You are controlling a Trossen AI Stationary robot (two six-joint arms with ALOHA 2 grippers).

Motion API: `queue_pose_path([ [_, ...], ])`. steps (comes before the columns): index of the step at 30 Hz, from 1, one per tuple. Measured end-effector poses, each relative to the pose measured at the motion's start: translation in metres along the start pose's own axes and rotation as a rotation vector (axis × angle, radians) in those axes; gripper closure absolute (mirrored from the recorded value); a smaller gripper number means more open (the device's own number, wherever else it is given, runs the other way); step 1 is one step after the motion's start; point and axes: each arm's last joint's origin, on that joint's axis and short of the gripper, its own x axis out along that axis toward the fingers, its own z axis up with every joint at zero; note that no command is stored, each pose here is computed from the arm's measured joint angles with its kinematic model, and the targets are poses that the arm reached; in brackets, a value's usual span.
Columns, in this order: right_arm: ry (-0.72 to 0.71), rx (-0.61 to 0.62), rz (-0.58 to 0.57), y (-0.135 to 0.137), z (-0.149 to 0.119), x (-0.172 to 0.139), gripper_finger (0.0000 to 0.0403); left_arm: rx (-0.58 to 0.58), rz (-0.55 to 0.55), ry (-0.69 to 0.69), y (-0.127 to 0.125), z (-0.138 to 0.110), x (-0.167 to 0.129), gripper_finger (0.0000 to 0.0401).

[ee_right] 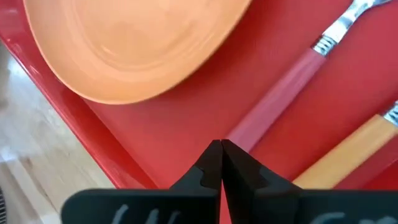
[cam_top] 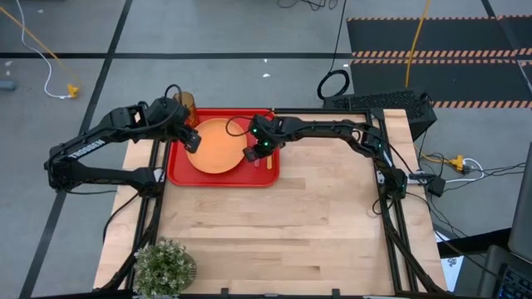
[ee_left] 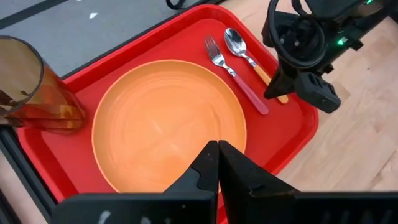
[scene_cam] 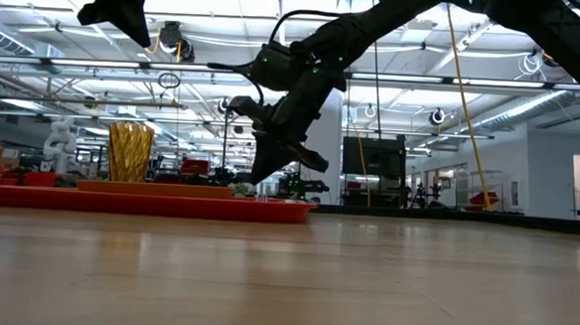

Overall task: Pick and place plate/cup/fork/spoon on tray
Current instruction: Return to Home Position

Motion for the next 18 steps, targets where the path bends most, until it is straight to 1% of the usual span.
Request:
queue_pose_path([
  [1, 0.002, 0.001, 0.0, 0.0, 0.0, 0.0, 0.0403, 0.006, 0.001, 0.002, 0.0, 0.0, 0.0, 0.0396],
  [3, 0.005, -0.011, 0.007, 0.001, 0.0, -0.009, 0.0403, 0.033, 0.002, 0.002, 0.0, 0.0, 0.0, 0.0396],
  [4, 0.003, -0.036, 0.026, 0.002, 0.001, -0.016, 0.0403, 0.054, 0.002, 0.002, 0.0, 0.0, 0.0, 0.0396],
  [6, -0.046, -0.109, 0.076, 0.009, 0.006, -0.036, 0.0403, 0.114, 0.003, 0.0, 0.0, 0.0, 0.0, 0.0396],
  [9, -0.109, -0.274, 0.125, 0.018, 0.009, -0.065, 0.0403, 0.233, 0.003, -0.009, 0.0, 0.001, 0.0, 0.0396],
  [11, -0.139, -0.424, 0.129, 0.022, 0.007, -0.082, 0.0403, 0.336, 0.012, -0.032, -0.001, 0.003, 0.0, 0.0396],
  [13, -0.188, -0.567, 0.143, 0.028, 0.006, -0.099, 0.0403, 0.41, 0.023, -0.047, -0.001, 0.004, 0.0, 0.0396],
  [16, -0.24, -0.742, 0.186, 0.038, 0.0, -0.126, 0.0403, 0.45, 0.04, -0.047, 0.0, 0.004, -0.001, 0.0396],
  [18, -0.269, -0.804, 0.221, 0.042, -0.005, -0.144, 0.0403, 0.449, 0.039, -0.052, 0.001, 0.003, -0.002, 0.0396],
])
